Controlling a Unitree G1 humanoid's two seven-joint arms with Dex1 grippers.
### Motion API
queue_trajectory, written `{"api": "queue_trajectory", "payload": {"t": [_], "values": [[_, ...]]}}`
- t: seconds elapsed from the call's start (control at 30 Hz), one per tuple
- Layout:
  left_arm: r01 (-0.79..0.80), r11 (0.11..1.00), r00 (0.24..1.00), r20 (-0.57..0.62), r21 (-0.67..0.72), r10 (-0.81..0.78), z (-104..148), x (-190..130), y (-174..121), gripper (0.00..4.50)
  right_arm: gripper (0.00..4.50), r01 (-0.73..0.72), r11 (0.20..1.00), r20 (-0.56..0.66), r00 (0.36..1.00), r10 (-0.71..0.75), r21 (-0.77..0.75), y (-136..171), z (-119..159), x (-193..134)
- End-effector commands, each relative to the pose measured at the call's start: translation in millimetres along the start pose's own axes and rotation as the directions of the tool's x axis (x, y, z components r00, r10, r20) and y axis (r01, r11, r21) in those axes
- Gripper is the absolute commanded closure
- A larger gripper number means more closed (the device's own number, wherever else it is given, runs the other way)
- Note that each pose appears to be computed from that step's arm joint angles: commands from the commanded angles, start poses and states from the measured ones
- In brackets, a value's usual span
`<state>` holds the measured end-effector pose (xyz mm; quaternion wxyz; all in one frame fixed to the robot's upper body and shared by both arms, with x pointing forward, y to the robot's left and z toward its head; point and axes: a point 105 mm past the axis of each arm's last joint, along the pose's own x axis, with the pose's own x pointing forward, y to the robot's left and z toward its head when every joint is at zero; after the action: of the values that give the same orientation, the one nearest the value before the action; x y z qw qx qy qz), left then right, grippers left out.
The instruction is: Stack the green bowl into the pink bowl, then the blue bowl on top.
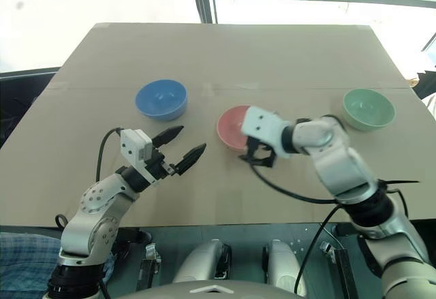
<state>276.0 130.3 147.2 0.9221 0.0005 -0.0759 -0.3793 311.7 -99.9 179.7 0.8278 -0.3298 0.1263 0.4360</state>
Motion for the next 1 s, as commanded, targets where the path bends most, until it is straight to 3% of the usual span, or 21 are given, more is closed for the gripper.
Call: {"api": "queue_trajectory", "payload": {"t": [0.03,0.23,0.5,0.67,0.83,0.93,1.0], "values": [[0.118,0.993,0.993,0.03,0.001,-0.117,7.5,12.4,-12.9,0.0,0.06,0.195,0.98,-0.082,0.978,-0.191,0.047,-43.0,-22.7,-38.3],[0.261,0.965,0.965,0.005,-0.009,-0.261,8.9,34.5,-25.6,0.0,0.06,0.376,0.922,-0.24,0.907,-0.346,0.089,-86.7,-77.5,-70.6],[0.399,0.916,0.916,0.007,0.038,-0.4,16.2,60.4,-39.3,0.0,0.06,0.489,0.857,-0.403,0.826,-0.395,0.163,-110.9,-162.2,-79.5],[0.427,0.903,0.904,0.009,0.045,-0.428,15.5,63.6,-44.6,0.0,0.06,0.537,0.835,-0.44,0.782,-0.442,0.116,-130.6,-182.4,-82.5],[0.419,0.907,0.907,0.012,0.05,-0.42,15.3,63.8,-45.1,0.0,0.06,0.536,0.838,-0.441,0.78,-0.443,0.106,-137.8,-188.7,-79.6],[0.412,0.91,0.91,0.014,0.05,-0.414,15.4,62.6,-46.1,0.0,0.7,0.529,0.842,-0.437,0.786,-0.437,0.108,-138.0,-191.2,-75.7],[0.409,0.911,0.912,0.015,0.05,-0.41,15.5,62.5,-46.2,0.0,1.63,0.522,0.846,-0.435,0.789,-0.433,0.105,-137.8,-191.9,-74.2]]}}
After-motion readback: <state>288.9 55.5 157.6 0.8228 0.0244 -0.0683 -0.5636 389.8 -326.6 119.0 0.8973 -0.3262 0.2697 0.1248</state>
